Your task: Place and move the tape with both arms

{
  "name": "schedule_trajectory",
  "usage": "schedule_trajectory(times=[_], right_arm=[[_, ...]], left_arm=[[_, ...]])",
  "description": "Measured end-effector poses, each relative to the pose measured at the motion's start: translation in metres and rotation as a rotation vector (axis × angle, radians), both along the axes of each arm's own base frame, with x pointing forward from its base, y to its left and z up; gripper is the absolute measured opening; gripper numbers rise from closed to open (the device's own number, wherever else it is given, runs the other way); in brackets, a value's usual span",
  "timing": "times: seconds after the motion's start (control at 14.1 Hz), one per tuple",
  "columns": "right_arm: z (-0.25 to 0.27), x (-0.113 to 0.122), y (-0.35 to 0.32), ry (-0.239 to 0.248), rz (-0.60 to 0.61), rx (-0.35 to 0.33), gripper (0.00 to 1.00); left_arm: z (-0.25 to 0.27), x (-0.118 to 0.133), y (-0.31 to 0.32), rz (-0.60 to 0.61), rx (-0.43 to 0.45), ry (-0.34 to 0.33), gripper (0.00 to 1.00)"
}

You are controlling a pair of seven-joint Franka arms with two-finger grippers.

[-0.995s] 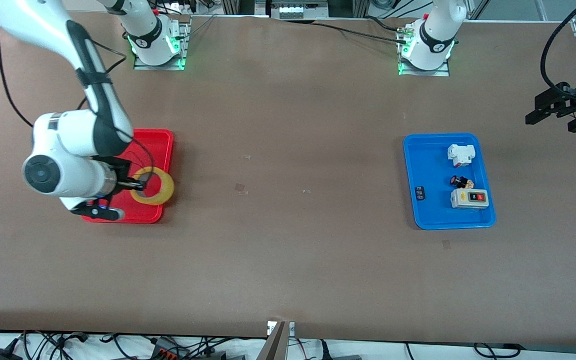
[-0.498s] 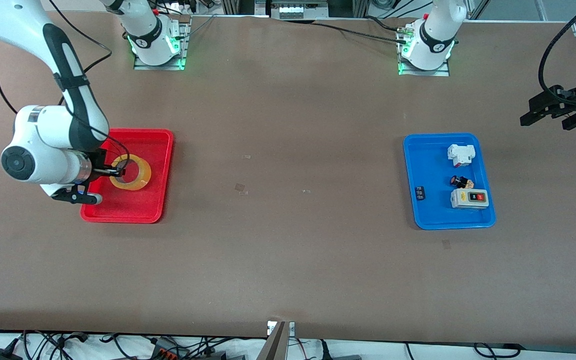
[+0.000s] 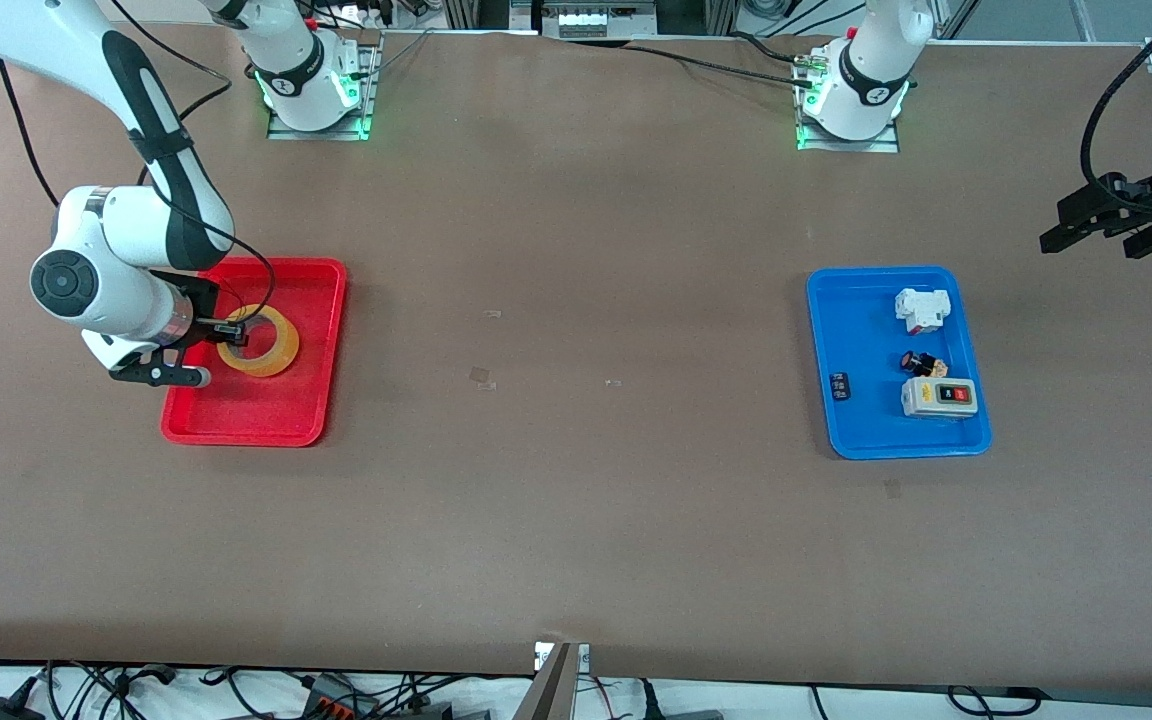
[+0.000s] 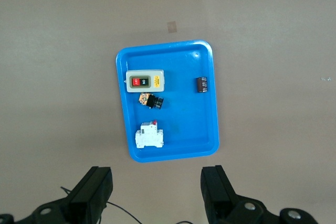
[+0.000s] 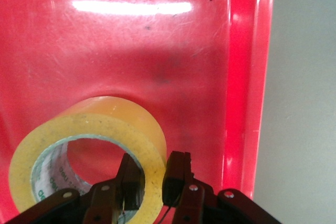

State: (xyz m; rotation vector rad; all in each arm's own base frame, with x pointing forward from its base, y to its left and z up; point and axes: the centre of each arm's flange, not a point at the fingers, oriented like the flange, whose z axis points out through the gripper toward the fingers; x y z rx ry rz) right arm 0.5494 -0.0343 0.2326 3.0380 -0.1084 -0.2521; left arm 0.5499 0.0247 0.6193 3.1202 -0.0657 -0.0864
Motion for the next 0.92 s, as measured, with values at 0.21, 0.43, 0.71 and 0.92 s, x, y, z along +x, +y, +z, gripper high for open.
schedule_trajectory(times=[0.21,0.43,0.71,0.92], right_arm=[[-0.003,-0.001,0.000,0.002,0.001,0.000,0.42],[0.023,0.009,0.004,-0.015,0.011,-0.003,0.78],[0.174,0.048,0.014,0.001,0.038,-0.023,1.00],[0.282,0.061,0.021,-0.024,0.042,0.028,1.00]], left_arm=[[0.000,0.000,0.000,0.001,0.000,0.001,1.00],[0.000,0.000,0.000,0.003,0.000,0.001,1.00],[0.000,0.000,0.000,0.003,0.000,0.002,1.00],[-0.001,0.000,0.001,0.004,0.000,0.004,1.00]])
